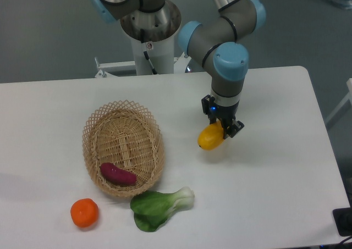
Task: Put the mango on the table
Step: 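Lower the held yellow mango toward the table with the gripper, then open the gripper to release the mango and lift away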
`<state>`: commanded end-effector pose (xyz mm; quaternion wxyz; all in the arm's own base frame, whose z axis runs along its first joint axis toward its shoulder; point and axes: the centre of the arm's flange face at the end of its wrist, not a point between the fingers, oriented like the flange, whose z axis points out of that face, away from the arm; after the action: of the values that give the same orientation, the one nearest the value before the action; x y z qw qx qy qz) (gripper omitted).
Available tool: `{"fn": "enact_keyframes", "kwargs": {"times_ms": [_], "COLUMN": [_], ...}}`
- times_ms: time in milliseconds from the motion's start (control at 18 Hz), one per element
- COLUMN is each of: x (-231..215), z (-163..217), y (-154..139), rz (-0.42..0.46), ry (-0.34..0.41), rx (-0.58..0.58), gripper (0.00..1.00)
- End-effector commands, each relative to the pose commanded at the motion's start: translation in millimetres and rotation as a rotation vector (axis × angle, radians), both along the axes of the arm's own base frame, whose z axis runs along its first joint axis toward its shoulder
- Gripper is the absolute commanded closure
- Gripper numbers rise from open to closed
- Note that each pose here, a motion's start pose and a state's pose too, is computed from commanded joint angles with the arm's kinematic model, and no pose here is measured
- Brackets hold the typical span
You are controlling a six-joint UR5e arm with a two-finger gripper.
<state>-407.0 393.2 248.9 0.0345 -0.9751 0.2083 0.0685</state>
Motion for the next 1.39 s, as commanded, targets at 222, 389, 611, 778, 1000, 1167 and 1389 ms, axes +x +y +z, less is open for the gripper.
{"fn": "enact_keyframes", "kwargs": {"times_ms": [222, 389, 611, 778, 1000, 1167, 1389], "x": [-10, -13, -15, -19, -24, -29, -32], "z": [-9, -25, -34, -35, -27, -17, 2], "y": [16, 36, 62, 66, 69, 73, 76], "rz": [0.038, 0.043, 0.096, 0.096, 0.097, 0.124, 0.175], "ry": [0.006, 0.027, 0.018, 0.021, 0.034, 0.048, 0.054], "rx": [0.003, 0.025, 0.036, 0.038, 0.051, 0.068, 0.104], "gripper": [0.65, 0.62, 0.59, 0.41, 0.00, 0.00, 0.00]}}
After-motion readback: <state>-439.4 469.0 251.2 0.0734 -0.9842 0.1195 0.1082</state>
